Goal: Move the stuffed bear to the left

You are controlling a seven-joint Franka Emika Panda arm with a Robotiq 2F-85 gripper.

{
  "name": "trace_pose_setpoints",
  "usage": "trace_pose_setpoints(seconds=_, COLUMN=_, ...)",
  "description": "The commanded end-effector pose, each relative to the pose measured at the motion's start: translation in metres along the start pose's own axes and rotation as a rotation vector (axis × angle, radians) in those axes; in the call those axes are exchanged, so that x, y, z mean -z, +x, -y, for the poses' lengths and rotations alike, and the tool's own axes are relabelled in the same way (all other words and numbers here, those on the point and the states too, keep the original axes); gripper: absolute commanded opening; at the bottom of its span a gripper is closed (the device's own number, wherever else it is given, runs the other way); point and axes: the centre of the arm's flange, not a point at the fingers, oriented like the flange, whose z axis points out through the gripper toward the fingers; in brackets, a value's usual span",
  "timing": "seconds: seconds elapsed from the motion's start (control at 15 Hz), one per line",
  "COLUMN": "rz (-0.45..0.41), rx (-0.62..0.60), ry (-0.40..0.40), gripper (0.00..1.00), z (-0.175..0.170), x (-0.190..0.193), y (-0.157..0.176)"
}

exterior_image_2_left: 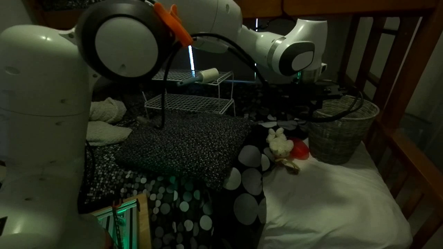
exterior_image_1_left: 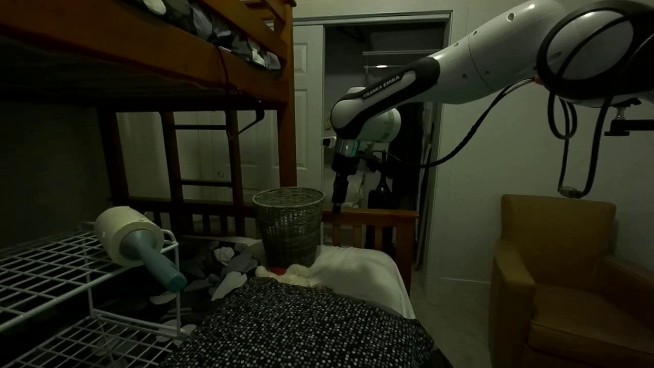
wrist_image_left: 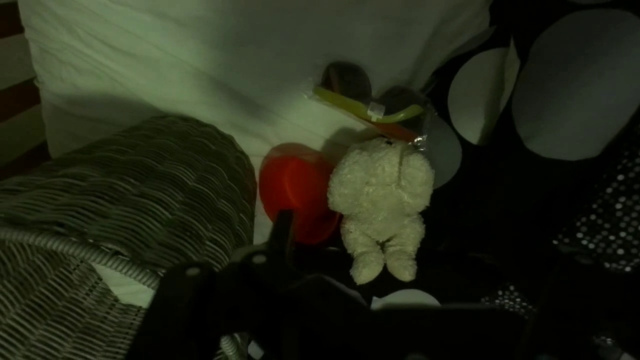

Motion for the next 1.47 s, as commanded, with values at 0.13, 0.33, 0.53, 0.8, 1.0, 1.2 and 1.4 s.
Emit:
trace_pose_setpoints(seconds=0.13, rz=-0.011, rx=-0.017, ry=0.018, gripper=1.00, z=0.008, x=-0.006, y=0.010)
trace_pose_setpoints(seconds=0.33, rz=0.026, rx=-0.117, ry=0.027, gripper=1.00, z=0.038, x=-0.021, y=0.033)
trace_pose_setpoints(seconds=0.53, rz=0.058, rx=-0.259, ry=-0.031, gripper=1.00, z=0.069, x=-0.036, y=0.049)
trace_pose_setpoints(seconds=0.8, rz=-0.029, rx=-0.260, ry=-0.132, gripper=1.00, z=0.090, x=-0.095, y=0.082)
trace_pose_setpoints(seconds=1.0, rz=-0.036, rx=-0.226, ry=-0.118, gripper=1.00, z=0.094, x=-0.096, y=0.089)
trace_pose_setpoints(seconds=1.2, rz=-0.037, rx=-0.220, ry=-0.110, gripper=1.00, z=0.098, x=-0.112, y=0.094)
trace_pose_setpoints(seconds=1.4, rz=-0.153, rx=-0.240, ry=-0.198, gripper=1.00, z=0.091, x=-0.116, y=0.102)
